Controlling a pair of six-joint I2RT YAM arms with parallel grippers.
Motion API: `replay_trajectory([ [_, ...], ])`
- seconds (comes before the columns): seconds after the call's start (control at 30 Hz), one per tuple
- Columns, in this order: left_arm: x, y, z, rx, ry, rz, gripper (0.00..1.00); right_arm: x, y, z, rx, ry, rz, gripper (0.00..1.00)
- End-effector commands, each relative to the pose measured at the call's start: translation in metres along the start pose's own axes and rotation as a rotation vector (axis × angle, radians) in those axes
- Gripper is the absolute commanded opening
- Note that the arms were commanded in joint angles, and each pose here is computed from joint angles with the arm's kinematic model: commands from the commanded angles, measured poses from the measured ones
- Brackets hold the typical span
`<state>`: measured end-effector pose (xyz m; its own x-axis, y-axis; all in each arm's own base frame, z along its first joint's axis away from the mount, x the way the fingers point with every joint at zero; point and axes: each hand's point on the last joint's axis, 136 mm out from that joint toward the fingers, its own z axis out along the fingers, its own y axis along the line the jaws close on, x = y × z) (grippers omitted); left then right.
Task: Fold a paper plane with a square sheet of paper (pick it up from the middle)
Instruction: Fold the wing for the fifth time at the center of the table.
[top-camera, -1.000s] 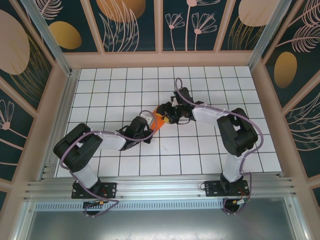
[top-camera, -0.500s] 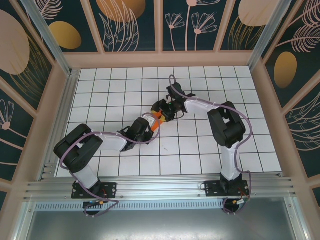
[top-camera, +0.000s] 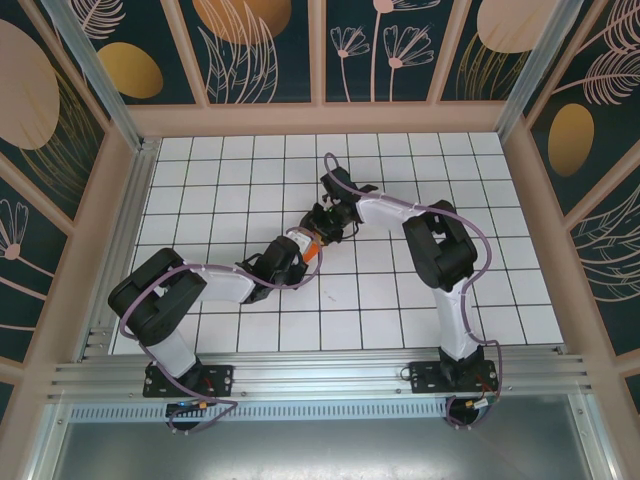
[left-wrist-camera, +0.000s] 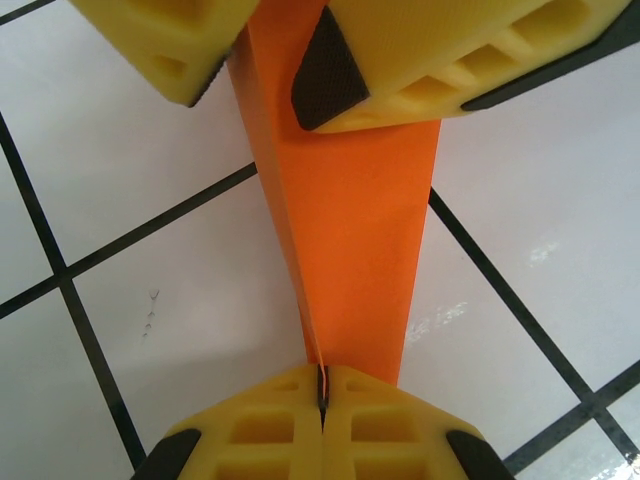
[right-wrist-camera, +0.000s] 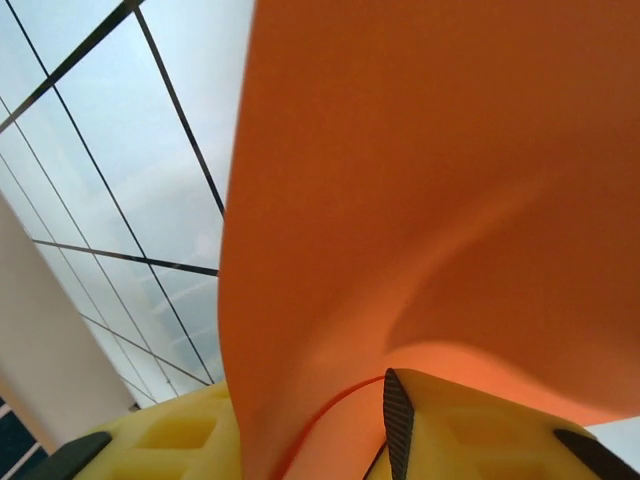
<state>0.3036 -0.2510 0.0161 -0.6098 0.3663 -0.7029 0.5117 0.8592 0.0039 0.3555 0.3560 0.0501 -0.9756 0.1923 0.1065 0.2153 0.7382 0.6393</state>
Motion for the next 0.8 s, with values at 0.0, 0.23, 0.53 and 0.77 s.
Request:
replay_trajectory([
  [0.0,0.018,0.001,0.003,-0.011,0.067,0.026,0.00,-0.011,0.001,-0.004,0.035,-0.038,-0.059,0.34],
  [0.23,0.018,0.000,0.003,-0.009,0.068,0.018,0.00,-0.015,0.002,-0.009,0.044,-0.051,-0.107,0.21],
  [0.53,0.020,-0.002,0.002,0.001,0.087,-0.027,0.15,-0.016,0.005,-0.012,0.022,-0.080,-0.197,0.08],
  [0.77,0.006,-0.011,-0.016,0.064,0.053,-0.130,0.51,-0.012,-0.004,-0.007,0.011,-0.076,-0.287,0.08],
])
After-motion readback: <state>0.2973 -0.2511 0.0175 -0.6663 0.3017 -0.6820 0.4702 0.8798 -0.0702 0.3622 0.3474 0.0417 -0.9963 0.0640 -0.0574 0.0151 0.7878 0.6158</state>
